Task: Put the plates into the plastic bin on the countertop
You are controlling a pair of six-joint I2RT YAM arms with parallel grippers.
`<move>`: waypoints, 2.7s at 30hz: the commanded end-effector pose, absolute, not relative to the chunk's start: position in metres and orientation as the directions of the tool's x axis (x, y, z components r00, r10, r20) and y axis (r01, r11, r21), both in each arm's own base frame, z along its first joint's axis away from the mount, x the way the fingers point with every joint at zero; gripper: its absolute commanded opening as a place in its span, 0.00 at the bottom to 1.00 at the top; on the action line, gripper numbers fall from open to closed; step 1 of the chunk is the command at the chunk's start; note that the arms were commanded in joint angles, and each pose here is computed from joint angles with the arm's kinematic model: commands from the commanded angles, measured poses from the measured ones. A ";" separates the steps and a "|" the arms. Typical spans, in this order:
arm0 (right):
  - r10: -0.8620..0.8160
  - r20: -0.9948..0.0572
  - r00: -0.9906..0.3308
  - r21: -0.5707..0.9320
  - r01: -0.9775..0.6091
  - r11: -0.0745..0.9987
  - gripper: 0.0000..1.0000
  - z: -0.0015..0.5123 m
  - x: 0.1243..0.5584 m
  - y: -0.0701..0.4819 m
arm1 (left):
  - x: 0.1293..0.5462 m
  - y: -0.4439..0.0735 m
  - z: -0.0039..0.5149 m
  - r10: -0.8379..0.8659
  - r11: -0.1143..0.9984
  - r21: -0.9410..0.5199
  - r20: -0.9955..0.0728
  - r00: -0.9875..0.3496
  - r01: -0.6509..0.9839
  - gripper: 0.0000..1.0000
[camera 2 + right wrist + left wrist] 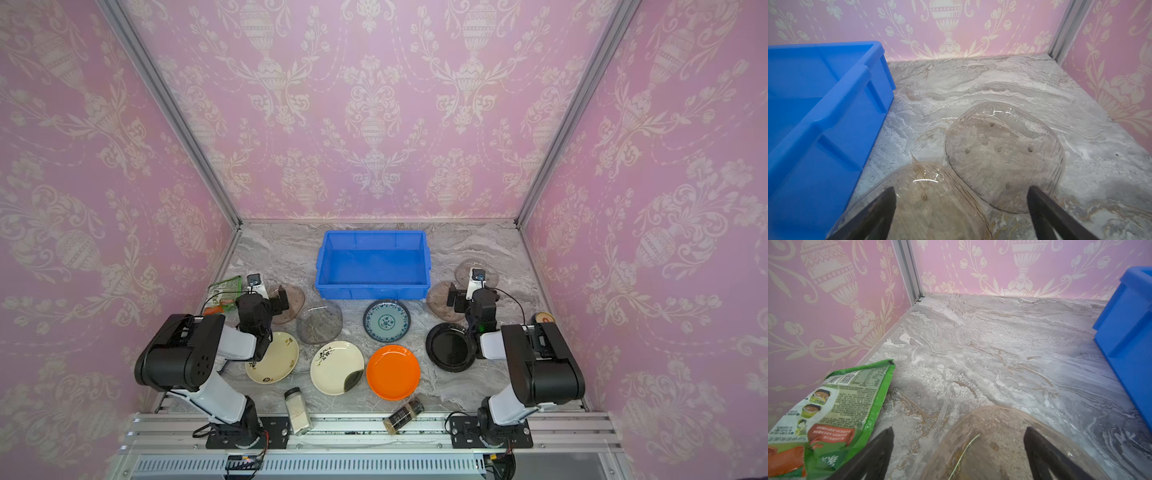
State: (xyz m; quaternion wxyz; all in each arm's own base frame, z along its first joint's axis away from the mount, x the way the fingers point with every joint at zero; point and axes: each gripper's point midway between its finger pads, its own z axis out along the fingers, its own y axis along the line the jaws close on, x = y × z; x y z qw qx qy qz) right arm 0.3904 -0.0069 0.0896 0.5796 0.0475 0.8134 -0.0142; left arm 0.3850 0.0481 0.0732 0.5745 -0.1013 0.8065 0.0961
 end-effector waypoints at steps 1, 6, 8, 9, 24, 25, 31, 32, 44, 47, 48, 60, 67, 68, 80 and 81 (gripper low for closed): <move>0.044 -0.952 -0.302 0.021 0.078 0.997 1.00 0.097 0.394 -0.006 | 0.388 0.049 0.081 -0.044 0.962 0.041 -0.953 -0.300 -0.271 0.99; 0.044 -0.952 -0.302 0.022 0.076 0.997 1.00 0.097 0.393 -0.005 | 0.388 0.048 0.081 -0.044 0.962 0.041 -0.953 -0.300 -0.270 0.99; 0.043 -0.952 -0.302 0.021 0.077 0.997 1.00 0.097 0.393 -0.005 | 0.388 0.048 0.081 -0.044 0.962 0.040 -0.953 -0.300 -0.270 0.99; 0.044 -0.952 -0.302 0.022 0.075 0.997 1.00 0.097 0.393 -0.005 | 0.388 0.049 0.081 -0.044 0.962 0.040 -0.953 -0.299 -0.271 0.99; 0.045 -0.952 -0.303 0.022 0.078 0.997 1.00 0.097 0.393 -0.006 | 0.388 0.048 0.081 -0.044 0.962 0.040 -0.953 -0.300 -0.270 0.99; 0.044 -0.952 -0.303 0.022 0.076 0.997 1.00 0.097 0.394 -0.005 | 0.388 0.048 0.081 -0.044 0.962 0.041 -0.953 -0.301 -0.270 0.99; 0.039 -0.958 -0.283 0.003 0.127 0.992 1.00 0.108 0.391 -0.011 | 0.393 0.035 0.079 -0.020 0.982 0.042 -0.946 -0.323 -0.186 0.99; 0.035 -0.959 -0.282 -0.008 0.149 0.989 1.00 0.115 0.390 -0.013 | 0.394 0.035 0.080 -0.020 0.981 0.043 -0.947 -0.321 -0.187 0.99; 0.253 -0.927 -0.277 0.120 0.421 0.899 1.00 0.240 0.409 -0.042 | 0.394 0.036 0.079 -0.025 0.982 0.037 -0.946 -0.324 -0.183 0.99; 0.273 -0.909 -0.314 0.113 0.445 0.888 1.00 0.243 0.419 -0.043 | 0.390 0.055 0.090 -0.051 0.951 0.052 -0.945 -0.322 -0.304 0.99; 0.278 -0.904 -0.324 0.112 0.447 0.887 1.00 0.242 0.421 -0.043 | 0.389 0.061 0.096 -0.063 0.938 0.058 -0.942 -0.330 -0.342 0.99; 0.409 -0.798 -0.442 0.193 0.454 0.870 1.00 0.197 0.435 -0.046 | 0.390 0.067 0.182 -0.199 0.902 -0.032 -0.916 -0.349 -0.431 0.99; 0.567 -0.720 -0.401 0.333 0.517 0.788 0.89 0.175 0.423 -0.081 | 0.401 0.016 0.229 -0.303 0.945 -0.239 -0.895 -0.326 -0.224 0.99; 0.580 -0.715 -0.390 0.343 0.527 0.778 0.85 0.174 0.420 -0.087 | 0.401 0.011 0.239 -0.321 0.942 -0.269 -0.894 -0.311 -0.200 0.99; 0.609 -0.672 -0.421 0.306 0.590 0.747 0.66 0.145 0.407 -0.107 | 0.422 -0.061 0.278 -0.408 0.880 -0.470 -0.820 -0.401 0.066 0.99; 0.616 -0.665 -0.422 0.311 0.593 0.743 0.65 0.142 0.407 -0.108 | 0.425 -0.068 0.276 -0.404 0.875 -0.477 -0.813 -0.420 0.082 0.99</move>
